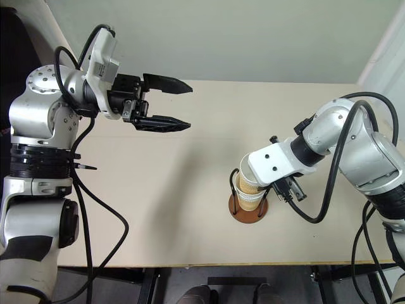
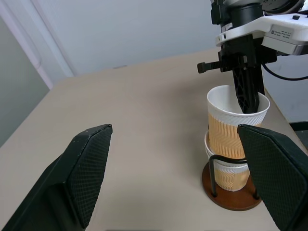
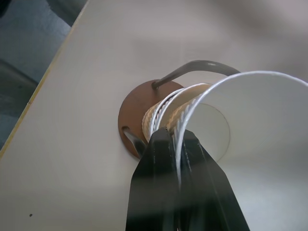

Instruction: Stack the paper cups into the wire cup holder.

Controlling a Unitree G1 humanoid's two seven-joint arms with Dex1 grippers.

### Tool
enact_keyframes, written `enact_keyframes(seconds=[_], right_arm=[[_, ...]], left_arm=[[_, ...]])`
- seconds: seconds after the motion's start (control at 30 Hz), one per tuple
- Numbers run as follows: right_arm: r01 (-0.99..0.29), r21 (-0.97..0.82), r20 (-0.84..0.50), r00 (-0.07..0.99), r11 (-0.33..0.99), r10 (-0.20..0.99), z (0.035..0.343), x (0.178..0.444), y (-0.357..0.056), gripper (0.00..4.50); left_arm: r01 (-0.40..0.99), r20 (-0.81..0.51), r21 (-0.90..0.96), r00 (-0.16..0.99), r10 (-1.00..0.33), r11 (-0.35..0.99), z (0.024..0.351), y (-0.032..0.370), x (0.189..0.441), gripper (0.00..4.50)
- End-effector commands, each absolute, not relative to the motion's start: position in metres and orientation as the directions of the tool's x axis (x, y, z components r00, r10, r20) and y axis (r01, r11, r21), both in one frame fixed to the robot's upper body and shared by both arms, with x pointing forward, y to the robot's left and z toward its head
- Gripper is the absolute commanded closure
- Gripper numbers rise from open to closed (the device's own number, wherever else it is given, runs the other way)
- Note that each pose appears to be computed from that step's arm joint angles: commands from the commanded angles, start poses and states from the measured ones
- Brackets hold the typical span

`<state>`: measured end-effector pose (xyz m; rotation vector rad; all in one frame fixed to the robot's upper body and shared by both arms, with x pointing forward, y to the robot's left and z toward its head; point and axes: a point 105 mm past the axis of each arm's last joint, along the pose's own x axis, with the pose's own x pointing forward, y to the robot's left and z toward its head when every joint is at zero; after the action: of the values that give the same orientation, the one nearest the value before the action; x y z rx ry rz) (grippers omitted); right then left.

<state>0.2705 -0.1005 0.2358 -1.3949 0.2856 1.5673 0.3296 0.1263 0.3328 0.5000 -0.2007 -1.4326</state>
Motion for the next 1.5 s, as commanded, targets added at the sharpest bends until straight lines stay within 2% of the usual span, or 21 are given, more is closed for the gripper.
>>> enact_keyframes(seconds=[0.03, 0.7, 0.8, 0.97, 1.0, 1.1, 1.23, 1.37, 1.5], right_arm=[[-0.743, -0.425, -0.858, 0.15, -0.516, 0.491, 0.24, 0.268, -0.099, 4.47], [-0.75, -0.411, -0.869, 0.151, -0.519, 0.47, 0.234, 0.269, -0.102, 4.47], [-0.756, -0.417, -0.858, 0.145, -0.505, 0.492, 0.24, 0.268, -0.096, 3.87], [-0.776, -0.453, -0.817, 0.164, -0.439, 0.553, 0.262, 0.272, -0.09, 2.14], [-0.784, -0.458, -0.806, 0.167, -0.419, 0.568, 0.268, 0.272, -0.09, 1.89], [-0.817, -0.468, -0.763, 0.182, -0.336, 0.621, 0.283, 0.273, -0.093, 1.89], [-0.877, -0.462, -0.662, 0.238, -0.136, 0.711, 0.3, 0.27, -0.109, 1.89], [-0.887, -0.439, -0.541, 0.391, 0.147, 0.744, 0.309, 0.273, -0.141, 1.89], [-0.864, -0.403, -0.503, 0.484, 0.301, 0.716, 0.299, 0.274, -0.163, 1.89]], left_arm=[[0.875, -0.182, 0.484, 0.126, -0.975, 0.023, 0.341, 0.126, 0.32, 0.0], [0.878, -0.2, 0.478, 0.064, -0.978, -0.04, 0.334, 0.114, 0.314, 0.0], [0.878, -0.203, 0.477, 0.062, -0.977, -0.043, 0.333, 0.114, 0.314, 0.0], [0.878, -0.207, 0.476, 0.057, -0.977, -0.05, 0.332, 0.113, 0.314, 0.0], [0.878, -0.208, 0.475, 0.056, -0.977, -0.051, 0.331, 0.112, 0.315, 0.0], [0.881, -0.21, 0.47, 0.047, -0.977, -0.059, 0.33, 0.111, 0.314, 0.0], [0.889, -0.223, 0.454, 0.047, -0.974, -0.061, 0.324, 0.115, 0.313, 0.0], [0.893, -0.258, 0.448, 0.095, -0.961, -0.032, 0.313, 0.127, 0.315, 0.0], [0.904, -0.27, 0.428, 0.109, -0.957, -0.017, 0.308, 0.132, 0.313, 0.0]])
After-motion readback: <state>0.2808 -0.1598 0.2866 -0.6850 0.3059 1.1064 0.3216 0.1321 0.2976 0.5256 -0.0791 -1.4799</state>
